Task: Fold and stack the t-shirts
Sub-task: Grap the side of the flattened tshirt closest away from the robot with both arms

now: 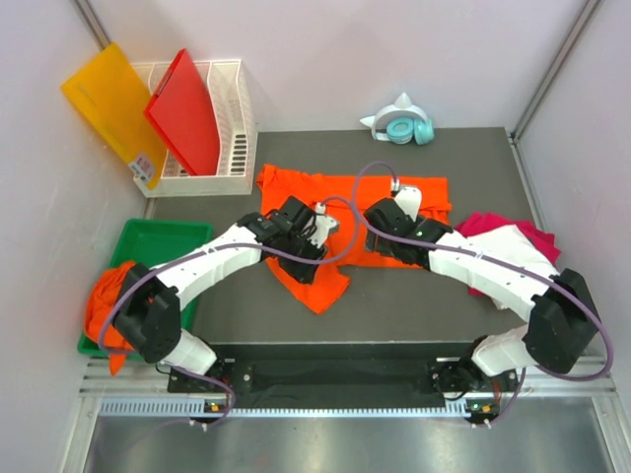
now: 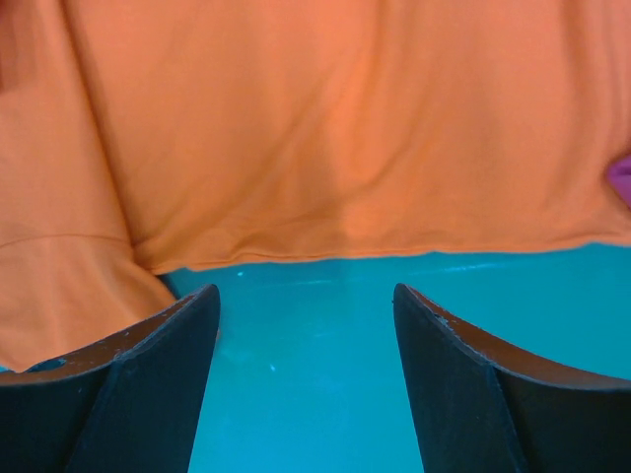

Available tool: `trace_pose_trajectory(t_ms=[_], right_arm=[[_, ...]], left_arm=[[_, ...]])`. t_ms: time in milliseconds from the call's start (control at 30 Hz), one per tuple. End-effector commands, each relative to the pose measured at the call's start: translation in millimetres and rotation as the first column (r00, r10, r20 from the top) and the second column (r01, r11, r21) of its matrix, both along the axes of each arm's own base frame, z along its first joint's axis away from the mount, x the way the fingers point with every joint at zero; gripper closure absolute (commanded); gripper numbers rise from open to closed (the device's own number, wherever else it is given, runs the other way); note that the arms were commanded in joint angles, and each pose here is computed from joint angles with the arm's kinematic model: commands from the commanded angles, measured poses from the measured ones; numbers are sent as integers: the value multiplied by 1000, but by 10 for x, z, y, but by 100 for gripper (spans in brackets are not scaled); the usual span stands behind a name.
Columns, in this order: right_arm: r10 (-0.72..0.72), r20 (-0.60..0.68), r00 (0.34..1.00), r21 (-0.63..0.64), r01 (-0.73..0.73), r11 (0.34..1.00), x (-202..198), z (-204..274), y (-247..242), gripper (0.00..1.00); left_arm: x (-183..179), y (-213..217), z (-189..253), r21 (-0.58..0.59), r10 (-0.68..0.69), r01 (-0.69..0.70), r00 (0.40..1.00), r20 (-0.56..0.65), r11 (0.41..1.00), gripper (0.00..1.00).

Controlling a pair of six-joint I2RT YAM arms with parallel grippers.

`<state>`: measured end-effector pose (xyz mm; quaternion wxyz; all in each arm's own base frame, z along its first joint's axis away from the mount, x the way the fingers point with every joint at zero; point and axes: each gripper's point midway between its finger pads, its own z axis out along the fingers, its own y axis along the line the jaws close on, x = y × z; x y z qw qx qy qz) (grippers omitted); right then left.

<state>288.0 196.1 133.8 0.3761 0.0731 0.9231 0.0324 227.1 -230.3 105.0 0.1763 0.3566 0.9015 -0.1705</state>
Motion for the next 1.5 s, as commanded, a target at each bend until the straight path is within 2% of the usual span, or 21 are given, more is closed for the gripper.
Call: trace_pose_trajectory(t_ms=[0,233,567,800,1167,1200,1300,1333,1367,1467], right_arm=[[-74,35,997,15,73,997,-64,48,-134,29],[-89,-14,996,11,90,996,-165,-228,-107,29],[-73,-49,996,-18,72,997,-157,-388,87,29],[-77,-42,996,-33,75,997,-137,-365,78,29],[-89,-58,994,-50,86,995,-173,-470,34,29],[-89,-59,994,-52,86,995,-174,-474,34,29],[-89,-59,994,-55,86,995,-166,-474,38,29],[-88,-59,994,-55,84,995,-167,-477,44,29],[-89,-59,994,-56,86,995,-164,-478,40,29],[-90,-62,994,-56,86,995,-164,-492,45,29]], left_arm=[[-276,-160,-127,-28,-68,67,997,-37,997,55],[-360,-196,-349,-74,2,-4,1000,-30,997,51],[-138,-217,-544,-49,50,-47,997,55,998,48],[-215,-218,-735,13,34,-34,999,-35,999,48],[-397,-239,-783,3,3,-3,995,-97,1000,50],[-399,-231,-783,4,6,-5,995,-98,1000,52],[-404,-226,-766,1,6,-6,995,-95,1000,70],[-402,-226,-753,-2,9,-9,996,-92,1000,81],[-403,-227,-735,-7,11,-12,996,-89,1000,100],[-405,-229,-697,-14,17,-18,996,-83,1000,100]])
